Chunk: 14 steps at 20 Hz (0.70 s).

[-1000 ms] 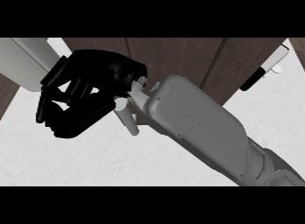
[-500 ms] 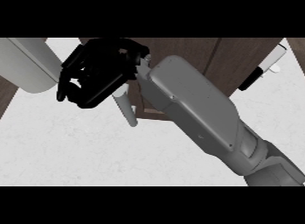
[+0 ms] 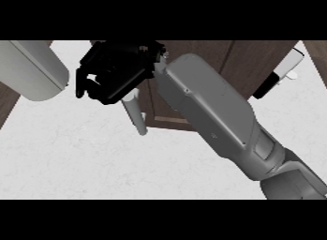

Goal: Pick up the wine, place it into the cabinet and close the cabinet

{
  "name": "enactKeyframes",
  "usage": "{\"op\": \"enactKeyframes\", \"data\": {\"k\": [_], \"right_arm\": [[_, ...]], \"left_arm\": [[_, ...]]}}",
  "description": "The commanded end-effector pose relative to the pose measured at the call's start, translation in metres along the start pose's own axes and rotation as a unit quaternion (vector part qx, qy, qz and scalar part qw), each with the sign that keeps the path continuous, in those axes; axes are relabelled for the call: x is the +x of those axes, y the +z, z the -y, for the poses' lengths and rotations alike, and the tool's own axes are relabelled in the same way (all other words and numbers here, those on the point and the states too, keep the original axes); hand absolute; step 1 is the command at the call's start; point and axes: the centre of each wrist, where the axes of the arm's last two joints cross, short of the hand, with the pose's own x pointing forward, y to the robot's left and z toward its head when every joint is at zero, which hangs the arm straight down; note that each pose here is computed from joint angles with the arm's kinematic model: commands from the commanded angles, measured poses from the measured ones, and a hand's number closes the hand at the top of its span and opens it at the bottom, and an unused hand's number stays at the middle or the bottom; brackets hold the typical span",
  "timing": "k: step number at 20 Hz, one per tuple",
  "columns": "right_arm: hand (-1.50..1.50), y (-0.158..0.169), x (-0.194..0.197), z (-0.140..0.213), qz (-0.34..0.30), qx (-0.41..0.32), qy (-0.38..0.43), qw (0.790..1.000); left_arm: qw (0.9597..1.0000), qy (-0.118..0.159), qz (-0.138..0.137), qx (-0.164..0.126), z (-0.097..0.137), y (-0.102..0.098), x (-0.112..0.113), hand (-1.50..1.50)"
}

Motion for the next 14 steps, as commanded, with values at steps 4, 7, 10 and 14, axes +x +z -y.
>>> {"op": "enactKeyframes", "data": {"k": [4, 7, 10, 14], "right_arm": [[1.50, 0.044, -0.002, 0.041, 0.038, -0.134, -0.022, 0.990], [1.50, 0.066, -0.005, 0.052, 0.052, -0.183, 0.002, 0.982], [1.50, 0.069, -0.007, 0.054, 0.064, -0.203, -0.006, 0.977], [1.50, 0.072, -0.002, 0.054, 0.076, -0.205, 0.005, 0.976]], "left_arm": [[0.9998, 0.011, 0.012, -0.013, -0.002, -0.005, 0.003, -1.50], [0.9999, 0.001, 0.013, -0.011, 0.004, -0.010, 0.003, -1.50], [0.9997, 0.006, 0.009, -0.021, 0.007, -0.010, -0.001, -1.50], [0.9993, -0.001, 0.005, -0.036, 0.008, -0.015, 0.003, -1.50]]}}
